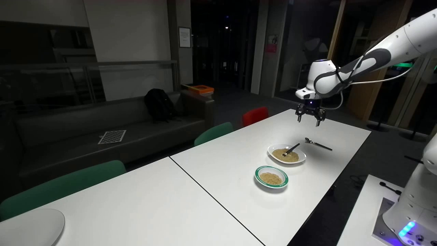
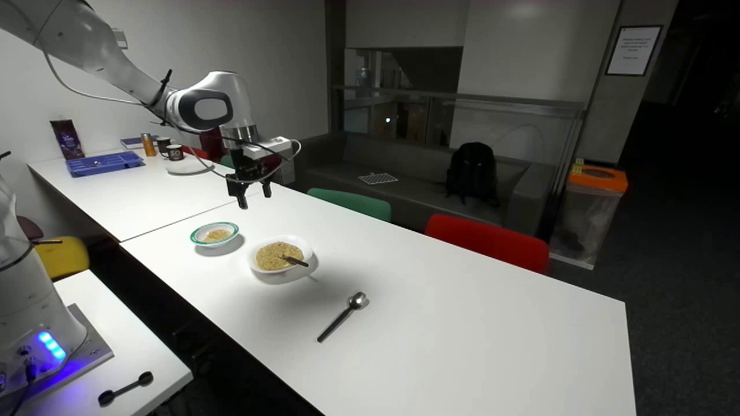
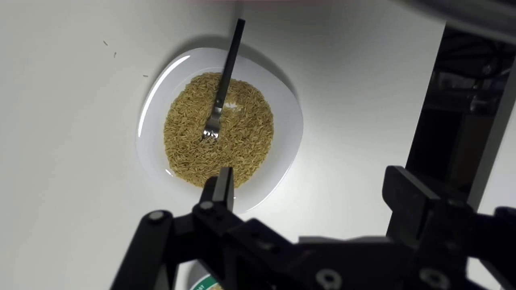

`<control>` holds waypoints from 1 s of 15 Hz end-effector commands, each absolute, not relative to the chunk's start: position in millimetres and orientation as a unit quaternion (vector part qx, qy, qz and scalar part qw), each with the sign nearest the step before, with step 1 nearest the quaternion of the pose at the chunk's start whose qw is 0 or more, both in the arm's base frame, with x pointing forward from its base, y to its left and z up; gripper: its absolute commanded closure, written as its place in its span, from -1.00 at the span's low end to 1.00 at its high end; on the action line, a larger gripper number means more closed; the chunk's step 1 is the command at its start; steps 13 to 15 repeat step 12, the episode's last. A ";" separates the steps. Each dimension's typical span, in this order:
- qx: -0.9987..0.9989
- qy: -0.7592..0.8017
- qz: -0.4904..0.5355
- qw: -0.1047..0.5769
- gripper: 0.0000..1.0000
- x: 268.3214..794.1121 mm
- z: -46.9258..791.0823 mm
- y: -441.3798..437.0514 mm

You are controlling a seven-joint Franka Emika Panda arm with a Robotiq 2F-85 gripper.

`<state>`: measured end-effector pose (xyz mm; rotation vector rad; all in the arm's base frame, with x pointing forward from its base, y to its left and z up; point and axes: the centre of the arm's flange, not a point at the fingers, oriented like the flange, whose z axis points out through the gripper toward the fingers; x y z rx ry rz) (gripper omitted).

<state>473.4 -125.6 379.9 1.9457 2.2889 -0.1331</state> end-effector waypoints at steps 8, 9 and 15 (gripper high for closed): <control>0.534 0.835 -0.024 0.130 -1.00 446.3 376.2 -67.4; 0.534 0.835 -0.024 0.129 -1.00 446.4 375.9 -67.7; 0.536 0.834 -0.024 0.129 -1.00 446.1 375.5 -70.3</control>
